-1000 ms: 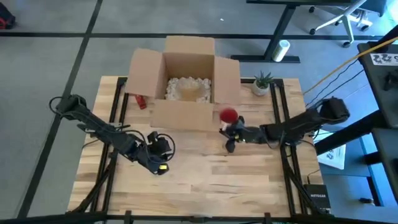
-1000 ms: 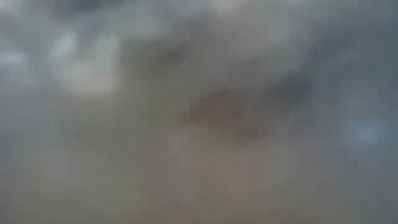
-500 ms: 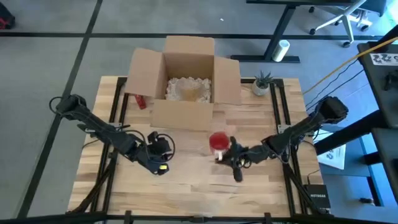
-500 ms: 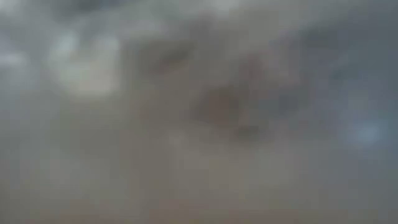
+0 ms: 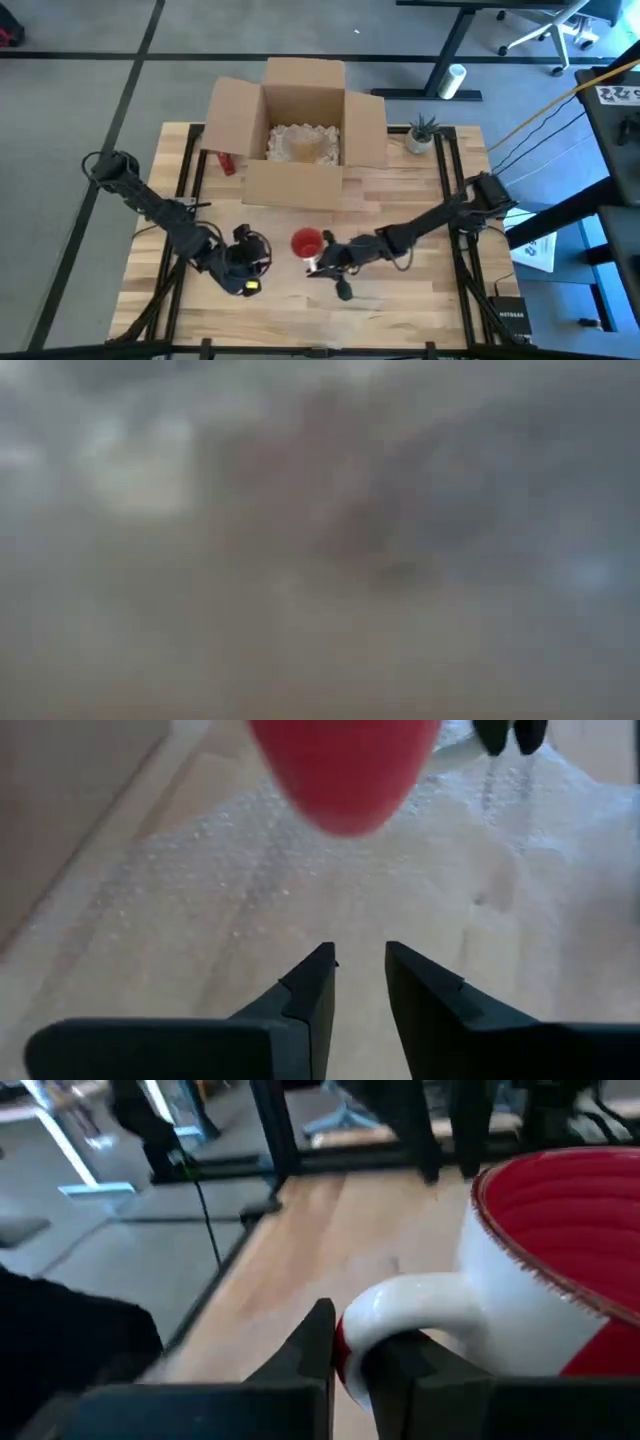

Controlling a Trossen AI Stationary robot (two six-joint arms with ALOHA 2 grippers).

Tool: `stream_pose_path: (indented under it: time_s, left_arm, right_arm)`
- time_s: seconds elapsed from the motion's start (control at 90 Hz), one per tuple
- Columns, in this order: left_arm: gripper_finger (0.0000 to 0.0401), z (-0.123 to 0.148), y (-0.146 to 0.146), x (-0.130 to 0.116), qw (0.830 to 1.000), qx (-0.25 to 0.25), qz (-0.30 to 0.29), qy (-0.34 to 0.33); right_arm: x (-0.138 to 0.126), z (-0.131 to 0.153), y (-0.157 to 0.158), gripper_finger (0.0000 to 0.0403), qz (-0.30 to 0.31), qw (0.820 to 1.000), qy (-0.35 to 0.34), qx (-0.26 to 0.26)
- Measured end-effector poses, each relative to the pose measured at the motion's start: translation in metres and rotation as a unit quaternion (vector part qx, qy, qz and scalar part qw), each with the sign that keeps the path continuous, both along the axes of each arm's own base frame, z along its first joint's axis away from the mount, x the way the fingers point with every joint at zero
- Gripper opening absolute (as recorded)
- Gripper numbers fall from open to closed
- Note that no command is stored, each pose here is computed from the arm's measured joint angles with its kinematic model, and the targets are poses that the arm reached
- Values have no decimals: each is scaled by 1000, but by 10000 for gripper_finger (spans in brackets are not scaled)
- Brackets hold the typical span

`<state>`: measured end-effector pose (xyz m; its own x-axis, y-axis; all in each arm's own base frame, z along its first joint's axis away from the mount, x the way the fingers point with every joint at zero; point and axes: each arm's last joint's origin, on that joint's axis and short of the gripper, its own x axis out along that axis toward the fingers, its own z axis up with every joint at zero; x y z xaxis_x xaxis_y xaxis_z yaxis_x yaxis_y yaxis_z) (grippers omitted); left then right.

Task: Wrap mug
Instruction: Put the red mug on the bubble wrap

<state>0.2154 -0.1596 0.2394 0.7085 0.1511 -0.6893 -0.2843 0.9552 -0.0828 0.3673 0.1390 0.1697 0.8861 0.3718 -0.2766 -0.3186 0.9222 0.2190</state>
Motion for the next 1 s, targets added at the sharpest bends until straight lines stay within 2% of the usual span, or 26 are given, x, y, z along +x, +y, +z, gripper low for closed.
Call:
stream_pose_path:
  time_s: [0.1,0.233,0.411,0.511,0.7,0.789,1.0]
  left_arm:
    - [74,0,-8,-7,1000,0,0,-12]
    - [74,1,-16,-14,1000,-11,0,-20]
    - [74,-2,-24,-25,1000,-21,-2,-16]
    - [74,-1,-31,-30,999,-25,1,-32]
    - [74,2,-43,-43,997,-44,11,-68]
    - [74,2,-48,-49,995,-60,12,-73]
    - [74,3,-54,-58,992,-82,25,-91]
  right_arm:
    - [20,-8,8,13,31,1000,5,-1]
    - [48,-5,22,13,69,997,-14,0]
    - [71,-13,30,13,81,996,24,-30]
    - [73,-12,31,13,77,996,21,-35]
    - [68,-29,27,13,30,996,53,-60]
    - [67,-32,27,13,13,997,37,-62]
    - [62,-37,28,12,17,999,15,-48]
